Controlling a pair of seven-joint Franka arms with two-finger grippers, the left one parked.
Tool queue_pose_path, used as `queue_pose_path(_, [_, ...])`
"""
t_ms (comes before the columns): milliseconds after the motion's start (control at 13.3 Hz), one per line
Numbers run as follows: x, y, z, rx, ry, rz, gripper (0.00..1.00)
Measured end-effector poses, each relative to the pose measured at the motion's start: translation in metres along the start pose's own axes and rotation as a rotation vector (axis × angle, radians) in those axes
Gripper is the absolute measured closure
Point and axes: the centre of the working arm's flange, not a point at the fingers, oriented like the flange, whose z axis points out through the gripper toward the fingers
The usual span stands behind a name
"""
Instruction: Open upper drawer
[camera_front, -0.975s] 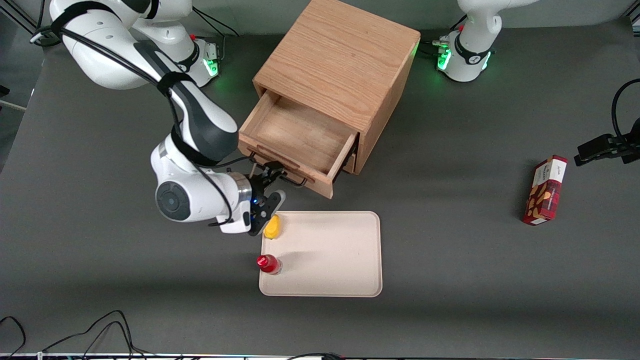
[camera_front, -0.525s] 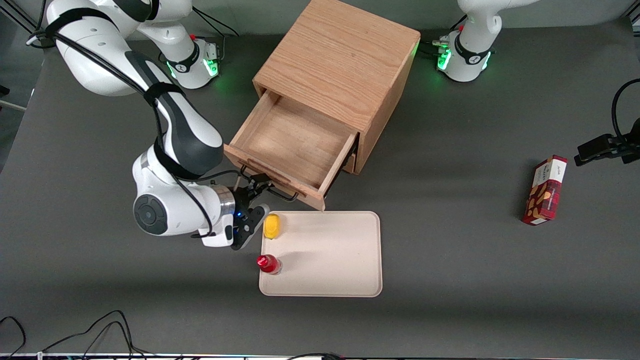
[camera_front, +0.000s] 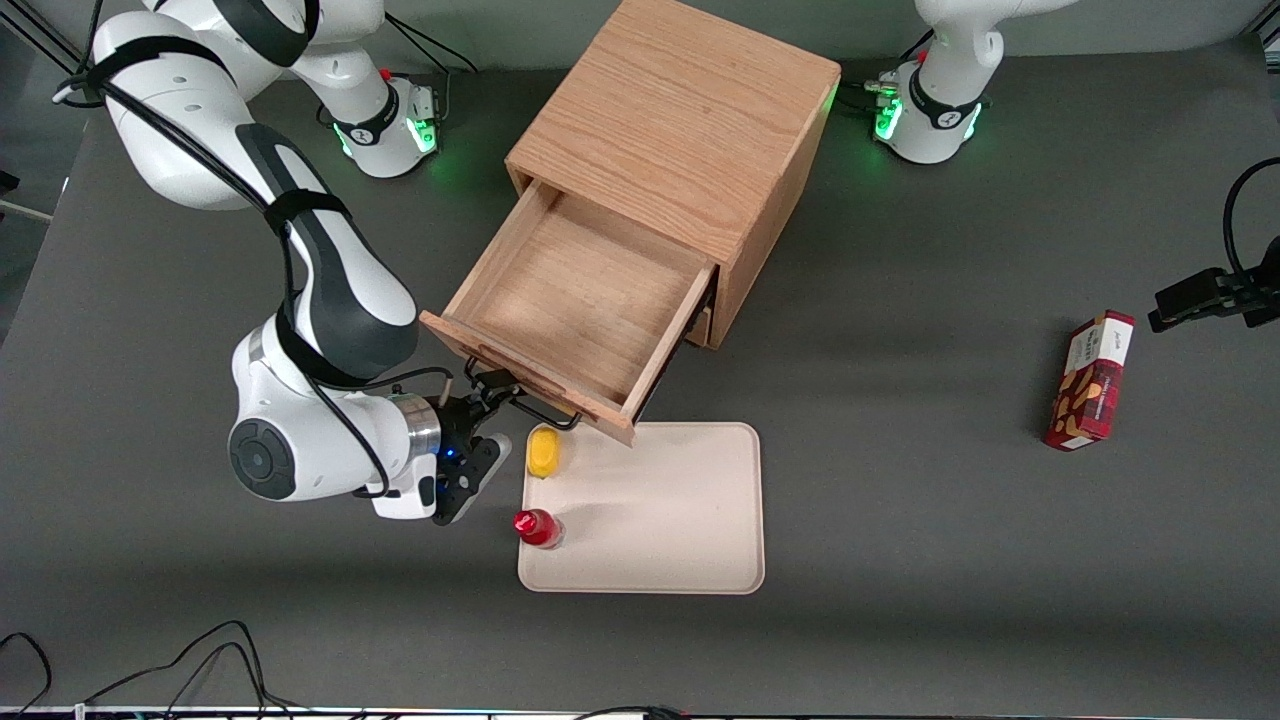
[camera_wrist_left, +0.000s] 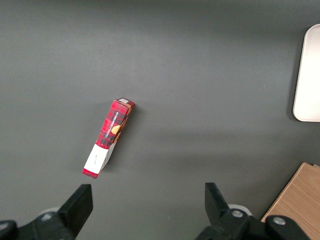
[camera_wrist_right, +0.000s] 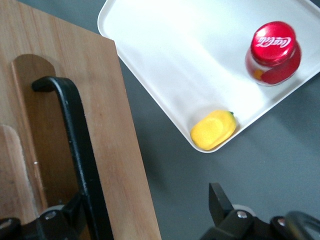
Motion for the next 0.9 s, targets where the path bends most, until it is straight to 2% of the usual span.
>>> queue_pose_path(450, [0.006,0.012,-0.007,0.018,0.021,-0.001,0.00])
queue_pose_path(675, [0.006,0.007,-0.027,0.016,0.041,-0.011,0.00])
queue_pose_path(825, [0.004,-0.004,-0.065,-0.028,0.090,-0.026,0.00])
queue_pose_path(900, [0.000,-0.017,-0.091,-0.080,0.103,-0.040,0.00])
